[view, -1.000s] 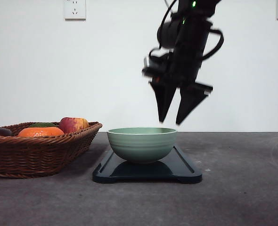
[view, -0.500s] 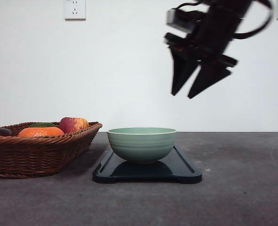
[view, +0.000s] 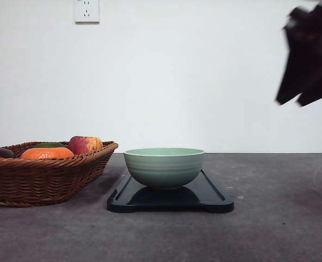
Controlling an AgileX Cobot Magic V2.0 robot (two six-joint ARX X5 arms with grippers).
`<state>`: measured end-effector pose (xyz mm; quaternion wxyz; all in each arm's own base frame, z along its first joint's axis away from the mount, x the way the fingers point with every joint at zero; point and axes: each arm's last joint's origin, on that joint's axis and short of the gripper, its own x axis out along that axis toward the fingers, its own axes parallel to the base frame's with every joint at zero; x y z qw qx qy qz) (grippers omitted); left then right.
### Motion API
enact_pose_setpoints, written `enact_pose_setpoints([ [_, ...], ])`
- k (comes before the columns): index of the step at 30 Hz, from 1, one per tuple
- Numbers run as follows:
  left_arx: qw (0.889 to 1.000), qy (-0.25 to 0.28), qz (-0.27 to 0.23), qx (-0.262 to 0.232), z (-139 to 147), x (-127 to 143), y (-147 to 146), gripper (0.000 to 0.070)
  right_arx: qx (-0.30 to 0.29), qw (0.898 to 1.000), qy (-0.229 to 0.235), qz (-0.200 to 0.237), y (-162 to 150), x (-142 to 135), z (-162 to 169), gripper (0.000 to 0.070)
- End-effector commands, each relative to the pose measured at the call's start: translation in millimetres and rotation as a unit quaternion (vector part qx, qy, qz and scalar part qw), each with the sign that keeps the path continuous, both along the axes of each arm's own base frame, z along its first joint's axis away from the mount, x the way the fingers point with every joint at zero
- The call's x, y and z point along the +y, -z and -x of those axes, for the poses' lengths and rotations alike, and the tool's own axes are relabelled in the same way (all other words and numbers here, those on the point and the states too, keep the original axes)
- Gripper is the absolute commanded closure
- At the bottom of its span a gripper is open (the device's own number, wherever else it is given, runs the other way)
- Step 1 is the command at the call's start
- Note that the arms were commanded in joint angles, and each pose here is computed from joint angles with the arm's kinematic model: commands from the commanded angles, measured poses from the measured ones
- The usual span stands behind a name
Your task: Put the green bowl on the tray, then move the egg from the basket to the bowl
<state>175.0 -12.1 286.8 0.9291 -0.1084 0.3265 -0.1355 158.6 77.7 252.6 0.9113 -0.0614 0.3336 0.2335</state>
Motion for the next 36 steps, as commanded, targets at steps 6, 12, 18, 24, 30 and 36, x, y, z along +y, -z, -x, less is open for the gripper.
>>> enact_pose_setpoints([
  [6,1.0,0.008,-0.001,-0.006,-2,-2,-5,0.0349,-0.056,0.998,0.031,-0.02,-17,-13,18,0.0428],
  [12,0.999,0.024,-0.005,0.043,-13,-7,-6,0.0347,-0.065,0.997,0.032,-0.025,-19,-14,19,0.0428],
  [18,0.996,0.028,-0.026,0.086,-43,-18,-11,0.0348,-0.064,0.997,0.032,-0.025,-19,-14,19,0.0428],
  [24,0.987,0.013,-0.082,0.136,-81,-34,-14,0.0348,-0.063,0.997,0.032,-0.024,-19,-14,20,0.0428],
  [30,0.982,0.005,-0.116,0.151,-123,-52,-10,0.0343,-0.06,0.997,0.033,-0.022,-18,-14,20,0.0428],
  [36,0.977,-0.012,-0.108,0.182,-156,-64,9,0.0319,-0.059,0.997,0.044,-0.015,-18,-15,20,0.0428],
])
